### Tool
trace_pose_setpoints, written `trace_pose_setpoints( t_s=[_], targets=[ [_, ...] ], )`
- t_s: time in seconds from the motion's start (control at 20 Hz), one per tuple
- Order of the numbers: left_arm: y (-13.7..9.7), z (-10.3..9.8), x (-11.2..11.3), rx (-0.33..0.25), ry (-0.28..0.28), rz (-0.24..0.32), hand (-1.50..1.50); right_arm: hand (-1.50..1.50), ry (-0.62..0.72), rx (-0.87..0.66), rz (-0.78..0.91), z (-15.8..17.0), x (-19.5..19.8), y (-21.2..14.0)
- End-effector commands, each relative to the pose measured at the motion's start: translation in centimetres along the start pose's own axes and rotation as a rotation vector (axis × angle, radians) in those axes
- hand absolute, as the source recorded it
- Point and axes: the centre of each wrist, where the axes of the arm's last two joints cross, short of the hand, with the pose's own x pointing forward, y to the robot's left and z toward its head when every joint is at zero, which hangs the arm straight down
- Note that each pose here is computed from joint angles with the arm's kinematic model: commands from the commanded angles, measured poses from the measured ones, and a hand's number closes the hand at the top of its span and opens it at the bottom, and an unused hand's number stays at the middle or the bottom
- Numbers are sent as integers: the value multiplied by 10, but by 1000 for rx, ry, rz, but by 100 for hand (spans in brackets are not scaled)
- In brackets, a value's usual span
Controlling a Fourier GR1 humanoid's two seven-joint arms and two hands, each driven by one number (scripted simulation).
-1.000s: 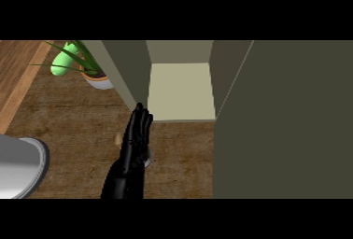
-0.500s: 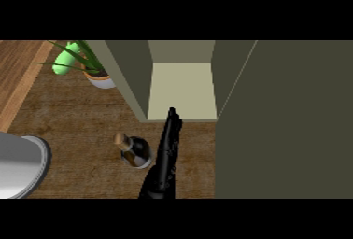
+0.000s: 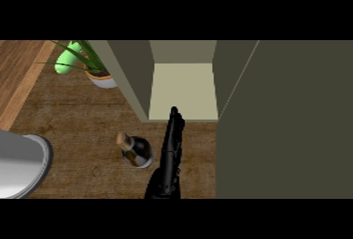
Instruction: Pick up the wine, place it into the cabinet and close the cabinet
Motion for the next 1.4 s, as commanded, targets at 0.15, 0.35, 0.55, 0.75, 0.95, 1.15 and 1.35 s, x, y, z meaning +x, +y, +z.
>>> trace_pose_setpoints(
  t_s=[0.15, 0.35, 0.55, 0.75, 0.95, 1.15, 1.35],
  targets=[
    [-2, 2, 22, 78, -2, 59, -150, -150, -32, -7, -46, 16, 27, 13],
    [12, 0, 31, 118, 26, 33, -150, -150, -57, -12, -25, 18, 32, 17],
    [24, -3, 36, 158, 13, 12, -150, -150, -50, -20, -13, 14, 35, 5],
    [35, 6, 46, 171, 4, 7, -150, -150, -46, -22, -14, 20, 41, 10],
    [40, 10, 46, 212, 39, -12, -150, -150, -45, -21, -11, 27, 48, 13],
    [74, -2, 40, 239, 74, -25, -150, -150, -67, -17, -15, 18, 38, 15],
    [85, 16, 44, 253, 114, 7, -150, -150, -66, -13, -17, 29, 43, 12]
  ],
)
